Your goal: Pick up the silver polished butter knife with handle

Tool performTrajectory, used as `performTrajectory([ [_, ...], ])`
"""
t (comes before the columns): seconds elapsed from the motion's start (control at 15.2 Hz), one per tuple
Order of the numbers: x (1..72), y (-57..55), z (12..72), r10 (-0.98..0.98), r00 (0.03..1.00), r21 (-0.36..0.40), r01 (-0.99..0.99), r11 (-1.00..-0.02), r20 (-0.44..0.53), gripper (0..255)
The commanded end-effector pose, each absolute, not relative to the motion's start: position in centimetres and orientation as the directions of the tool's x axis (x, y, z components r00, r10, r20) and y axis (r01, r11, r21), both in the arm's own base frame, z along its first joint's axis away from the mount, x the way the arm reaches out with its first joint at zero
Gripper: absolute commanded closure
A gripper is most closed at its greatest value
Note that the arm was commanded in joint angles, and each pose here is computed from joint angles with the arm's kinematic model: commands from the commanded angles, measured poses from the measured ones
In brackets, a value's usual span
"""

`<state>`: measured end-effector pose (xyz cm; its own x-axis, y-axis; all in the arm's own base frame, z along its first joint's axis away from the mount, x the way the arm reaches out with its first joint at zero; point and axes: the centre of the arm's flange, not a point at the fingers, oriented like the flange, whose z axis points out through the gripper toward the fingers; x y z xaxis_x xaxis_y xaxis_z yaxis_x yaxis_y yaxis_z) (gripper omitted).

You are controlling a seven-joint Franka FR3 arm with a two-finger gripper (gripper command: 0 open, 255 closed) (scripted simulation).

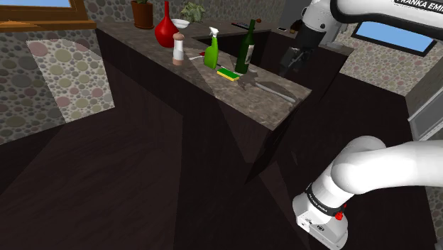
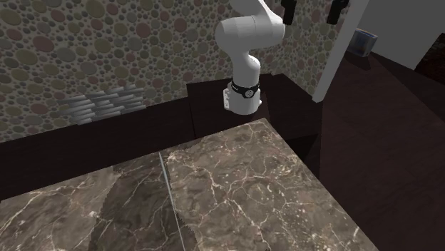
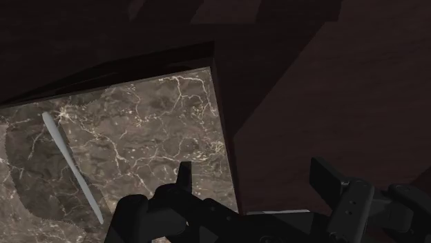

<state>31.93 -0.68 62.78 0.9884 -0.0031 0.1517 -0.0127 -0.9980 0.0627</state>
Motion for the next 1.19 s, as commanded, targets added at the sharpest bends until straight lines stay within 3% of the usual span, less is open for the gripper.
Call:
performTrajectory([
  [0.0,31.9,-0.7,62.8,-0.003,0.988,0.063,-0.013,-0.998,0.152,0],
  [1.12,42.1,-19.5,52.9,0.097,0.995,0.030,0.096,-0.995,0.034,0],
])
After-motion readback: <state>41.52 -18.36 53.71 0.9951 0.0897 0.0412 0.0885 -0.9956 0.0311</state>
